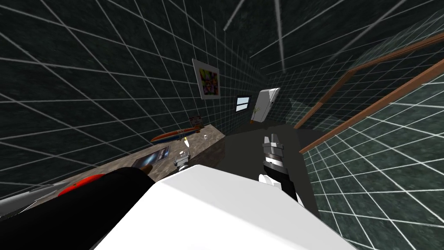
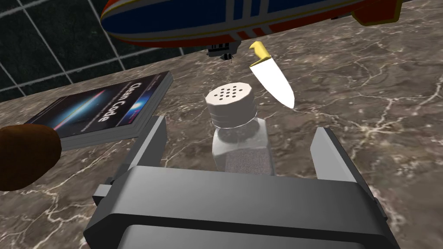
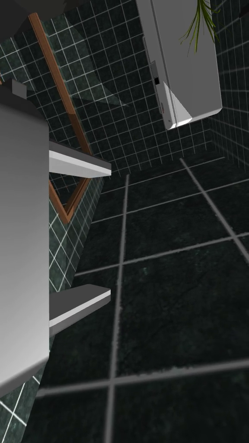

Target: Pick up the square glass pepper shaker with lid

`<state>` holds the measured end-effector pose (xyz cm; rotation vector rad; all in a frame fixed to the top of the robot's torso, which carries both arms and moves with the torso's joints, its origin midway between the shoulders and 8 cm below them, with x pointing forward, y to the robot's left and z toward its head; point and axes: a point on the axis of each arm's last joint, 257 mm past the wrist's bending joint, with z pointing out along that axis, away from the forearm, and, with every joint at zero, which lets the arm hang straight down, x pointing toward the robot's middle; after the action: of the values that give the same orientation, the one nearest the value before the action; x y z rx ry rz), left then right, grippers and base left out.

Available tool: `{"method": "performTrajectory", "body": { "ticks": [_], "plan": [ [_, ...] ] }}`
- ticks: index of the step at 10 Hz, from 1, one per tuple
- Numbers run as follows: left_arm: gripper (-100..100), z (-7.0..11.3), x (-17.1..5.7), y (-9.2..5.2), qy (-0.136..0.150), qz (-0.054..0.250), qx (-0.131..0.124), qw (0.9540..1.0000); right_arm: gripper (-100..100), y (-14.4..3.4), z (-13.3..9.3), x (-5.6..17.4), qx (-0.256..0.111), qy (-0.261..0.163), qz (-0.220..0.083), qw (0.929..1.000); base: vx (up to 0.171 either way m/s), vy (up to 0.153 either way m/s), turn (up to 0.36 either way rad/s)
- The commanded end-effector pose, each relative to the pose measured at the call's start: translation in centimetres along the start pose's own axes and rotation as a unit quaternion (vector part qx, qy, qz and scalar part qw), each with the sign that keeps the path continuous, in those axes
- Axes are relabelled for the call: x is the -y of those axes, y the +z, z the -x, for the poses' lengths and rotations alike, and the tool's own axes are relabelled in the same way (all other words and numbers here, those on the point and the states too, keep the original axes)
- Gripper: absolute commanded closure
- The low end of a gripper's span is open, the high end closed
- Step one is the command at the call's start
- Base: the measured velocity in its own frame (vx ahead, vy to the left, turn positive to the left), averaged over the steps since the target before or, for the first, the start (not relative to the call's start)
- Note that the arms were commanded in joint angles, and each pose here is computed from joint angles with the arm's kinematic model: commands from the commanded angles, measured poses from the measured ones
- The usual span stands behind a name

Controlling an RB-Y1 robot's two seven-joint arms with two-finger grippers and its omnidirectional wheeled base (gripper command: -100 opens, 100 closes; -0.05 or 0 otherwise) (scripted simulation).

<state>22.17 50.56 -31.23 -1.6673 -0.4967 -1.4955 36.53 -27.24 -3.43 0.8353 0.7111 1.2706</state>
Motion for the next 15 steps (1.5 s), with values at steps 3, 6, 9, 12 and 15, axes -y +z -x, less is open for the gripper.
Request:
{"method": "performTrajectory", "body": {
  "ticks": [3, 6, 9, 12, 15],
  "plan": [
    [-100, -0.3, -6.1, 1.7, -0.017, 0.076, -0.014, 0.9969, 0, 0.0, 0.0, 0.0, 0.000, 0.000, 0.000, 1.0000, 0.034, -0.055, 0.347],
    [-100, -1.5, -10.5, 3.3, -0.032, 0.116, -0.030, 0.9923, 0, 0.0, 0.0, 0.0, 0.000, 0.000, 0.000, 1.0000, 0.036, -0.068, 0.337],
    [-100, -2.6, -13.9, 4.4, -0.040, 0.153, -0.043, 0.9866, 0, 0.0, 0.0, 0.0, 0.000, 0.000, 0.000, 1.0000, 0.015, -0.040, 0.239],
    [-100, -3.7, -17.1, 5.4, -0.043, 0.187, -0.055, 0.9798, 0, 0.0, 0.0, 0.0, 0.000, 0.000, 0.000, 1.0000, 0.015, -0.048, 0.239],
    [-100, -4.6, -21.7, 6.7, -0.032, 0.248, -0.066, 0.9660, 0, 0.0, 0.0, 0.0, 0.000, 0.000, 0.000, 1.0000, 0.021, -0.075, 0.387]
  ]
}}
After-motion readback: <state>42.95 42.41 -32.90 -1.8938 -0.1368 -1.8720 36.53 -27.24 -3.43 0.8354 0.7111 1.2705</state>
